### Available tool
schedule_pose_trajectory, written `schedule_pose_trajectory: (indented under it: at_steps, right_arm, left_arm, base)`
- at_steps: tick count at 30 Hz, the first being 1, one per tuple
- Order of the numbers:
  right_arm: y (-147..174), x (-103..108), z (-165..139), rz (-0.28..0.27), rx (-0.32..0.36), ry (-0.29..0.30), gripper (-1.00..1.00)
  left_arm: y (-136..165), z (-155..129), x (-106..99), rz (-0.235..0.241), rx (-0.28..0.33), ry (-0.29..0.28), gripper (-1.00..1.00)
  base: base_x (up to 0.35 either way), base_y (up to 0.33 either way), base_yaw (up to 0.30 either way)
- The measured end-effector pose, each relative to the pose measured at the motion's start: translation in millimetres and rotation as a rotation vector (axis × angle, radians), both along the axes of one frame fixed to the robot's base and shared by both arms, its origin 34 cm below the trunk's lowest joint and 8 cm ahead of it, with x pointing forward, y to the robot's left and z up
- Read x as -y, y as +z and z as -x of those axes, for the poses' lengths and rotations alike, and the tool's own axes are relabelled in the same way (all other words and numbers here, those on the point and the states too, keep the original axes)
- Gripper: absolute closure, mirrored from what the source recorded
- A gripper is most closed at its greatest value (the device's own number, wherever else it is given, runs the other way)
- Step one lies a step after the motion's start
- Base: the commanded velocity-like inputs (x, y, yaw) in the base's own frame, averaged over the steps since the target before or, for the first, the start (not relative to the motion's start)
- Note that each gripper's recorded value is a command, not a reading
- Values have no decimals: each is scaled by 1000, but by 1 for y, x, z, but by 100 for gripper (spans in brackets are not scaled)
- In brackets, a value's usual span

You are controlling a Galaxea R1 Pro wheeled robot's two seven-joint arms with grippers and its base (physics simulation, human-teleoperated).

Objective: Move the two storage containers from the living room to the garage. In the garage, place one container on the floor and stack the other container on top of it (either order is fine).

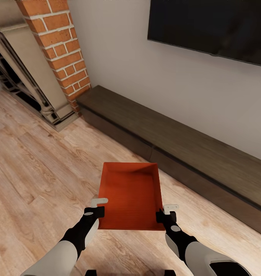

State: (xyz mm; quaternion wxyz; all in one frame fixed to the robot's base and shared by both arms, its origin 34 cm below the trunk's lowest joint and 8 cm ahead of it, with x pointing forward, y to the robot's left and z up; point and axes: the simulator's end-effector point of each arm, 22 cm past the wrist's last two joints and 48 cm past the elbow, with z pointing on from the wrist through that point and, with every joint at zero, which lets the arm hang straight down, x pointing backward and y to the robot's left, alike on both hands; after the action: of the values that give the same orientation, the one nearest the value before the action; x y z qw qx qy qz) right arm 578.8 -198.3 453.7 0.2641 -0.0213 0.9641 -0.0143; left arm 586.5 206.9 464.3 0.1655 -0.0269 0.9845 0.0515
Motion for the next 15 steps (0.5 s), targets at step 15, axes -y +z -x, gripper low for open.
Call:
schedule_pose_trajectory:
  at_steps: [15]
  right_arm:
    - [0,0,18,1,-37,3,100]
  left_arm:
    - [-2,18,0,10,-35,7,100]
  base:
    - [0,0,0]
